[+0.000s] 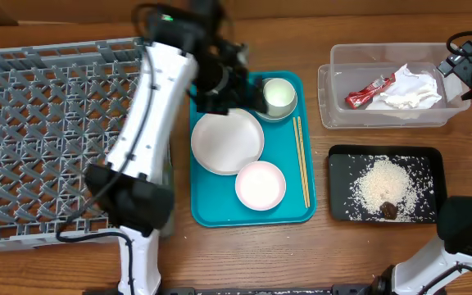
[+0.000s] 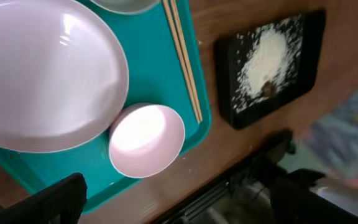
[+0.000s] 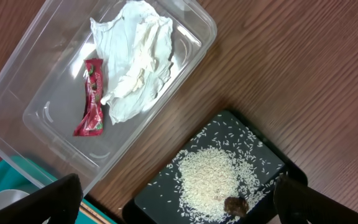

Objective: Sort waste into correct bins and load items into the dishwasher
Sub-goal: 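Reach the left gripper to the pink bowl and grasp its rim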

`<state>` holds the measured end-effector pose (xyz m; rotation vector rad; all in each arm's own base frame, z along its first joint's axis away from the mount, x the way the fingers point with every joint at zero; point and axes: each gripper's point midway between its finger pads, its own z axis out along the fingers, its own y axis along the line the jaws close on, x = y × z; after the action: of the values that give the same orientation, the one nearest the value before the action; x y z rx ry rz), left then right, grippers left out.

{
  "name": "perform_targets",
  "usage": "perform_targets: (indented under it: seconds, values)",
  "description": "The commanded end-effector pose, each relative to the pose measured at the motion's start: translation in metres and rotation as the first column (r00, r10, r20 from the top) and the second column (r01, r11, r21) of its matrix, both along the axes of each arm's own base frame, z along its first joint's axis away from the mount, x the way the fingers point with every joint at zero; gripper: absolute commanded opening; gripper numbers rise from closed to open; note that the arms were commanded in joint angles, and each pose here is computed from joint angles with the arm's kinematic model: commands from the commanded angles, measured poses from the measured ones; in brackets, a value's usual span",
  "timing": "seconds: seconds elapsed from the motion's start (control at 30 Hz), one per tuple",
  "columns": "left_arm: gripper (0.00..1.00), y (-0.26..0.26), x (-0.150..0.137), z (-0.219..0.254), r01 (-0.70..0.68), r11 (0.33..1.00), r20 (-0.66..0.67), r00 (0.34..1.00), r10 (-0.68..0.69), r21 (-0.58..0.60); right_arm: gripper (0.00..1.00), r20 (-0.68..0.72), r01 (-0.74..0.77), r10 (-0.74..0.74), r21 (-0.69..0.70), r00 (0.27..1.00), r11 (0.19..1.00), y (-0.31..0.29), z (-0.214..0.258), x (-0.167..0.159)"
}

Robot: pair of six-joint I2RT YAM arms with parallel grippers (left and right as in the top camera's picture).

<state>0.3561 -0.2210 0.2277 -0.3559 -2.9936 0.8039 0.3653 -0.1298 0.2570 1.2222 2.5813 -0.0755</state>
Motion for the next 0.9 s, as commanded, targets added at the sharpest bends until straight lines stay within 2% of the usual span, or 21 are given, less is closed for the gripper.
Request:
perform_targets:
  seconds: [0.0,0.07,0.17,0.2,0.27,0.37,0.4,0.43,0.53,0.6,0.7,0.77,0.87]
  values:
    - [1.0,0.014,-0.02,0.031,0.0,0.988,0.164,0.986,-0.026,0.156,1.0,0.042,0.0,0.0,-0.014,0.999,1.0,-0.001,0.013,-0.001]
    - [1.0,0.017,-0.047,0.045,0.007,0.983,0.197,0.979,-0.044,0.184,1.0,0.041,0.0,0.001,-0.015,0.999,1.0,-0.001,0.013,-0.001]
    - [1.0,0.015,-0.087,0.041,0.054,0.977,0.154,0.984,-0.087,0.208,1.0,0.042,0.0,0.0,-0.015,0.999,1.0,-0.001,0.013,-0.001]
    - [1.0,0.01,-0.104,0.029,0.079,0.971,0.111,0.988,-0.106,0.225,1.0,0.042,0.0,0.0,-0.015,0.999,1.0,-0.001,0.013,-0.001]
    - [0.99,-0.003,-0.118,0.007,0.099,0.965,0.06,0.991,-0.117,0.245,1.0,0.041,0.0,0.001,-0.015,0.999,1.0,-0.001,0.013,-0.001]
    - [0.94,-0.056,-0.132,-0.051,0.15,0.963,0.073,0.983,-0.17,0.224,1.0,0.041,0.0,0.001,-0.015,0.999,1.0,-0.001,0.013,-0.001]
    - [0.94,-0.063,-0.134,-0.06,0.156,0.962,0.085,0.98,-0.179,0.223,1.0,0.041,0.0,0.001,-0.015,0.999,1.0,-0.001,0.013,-0.001]
    - [0.9,-0.071,-0.131,-0.083,0.09,0.958,0.131,0.983,-0.129,0.273,1.0,0.042,0.0,0.001,-0.014,0.999,1.0,-0.001,0.013,-0.001]
    - [0.82,-0.071,-0.122,-0.103,-0.001,0.946,0.19,0.98,-0.063,0.323,1.0,0.041,0.0,0.001,-0.015,0.999,1.0,-0.001,0.013,-0.001]
    - [0.81,-0.074,-0.117,-0.115,-0.008,0.944,0.219,0.973,-0.068,0.331,1.0,0.041,0.0,0.001,-0.015,0.999,1.0,-0.001,0.013,-0.001]
    - [0.75,-0.081,-0.11,-0.135,-0.013,0.944,0.237,0.969,-0.069,0.331,1.0,0.041,0.0,0.001,-0.015,0.999,1.0,-0.001,0.013,-0.001]
    - [0.7,-0.081,-0.101,-0.154,-0.029,0.928,0.251,0.965,-0.071,0.372,1.0,0.041,0.0,0.001,-0.015,0.999,1.0,-0.001,0.013,-0.001]
    - [0.7,-0.084,-0.101,-0.18,-0.011,0.919,0.209,0.975,-0.078,0.394,1.0,0.042,0.0,0.0,-0.015,0.999,1.0,-0.001,0.013,-0.001]
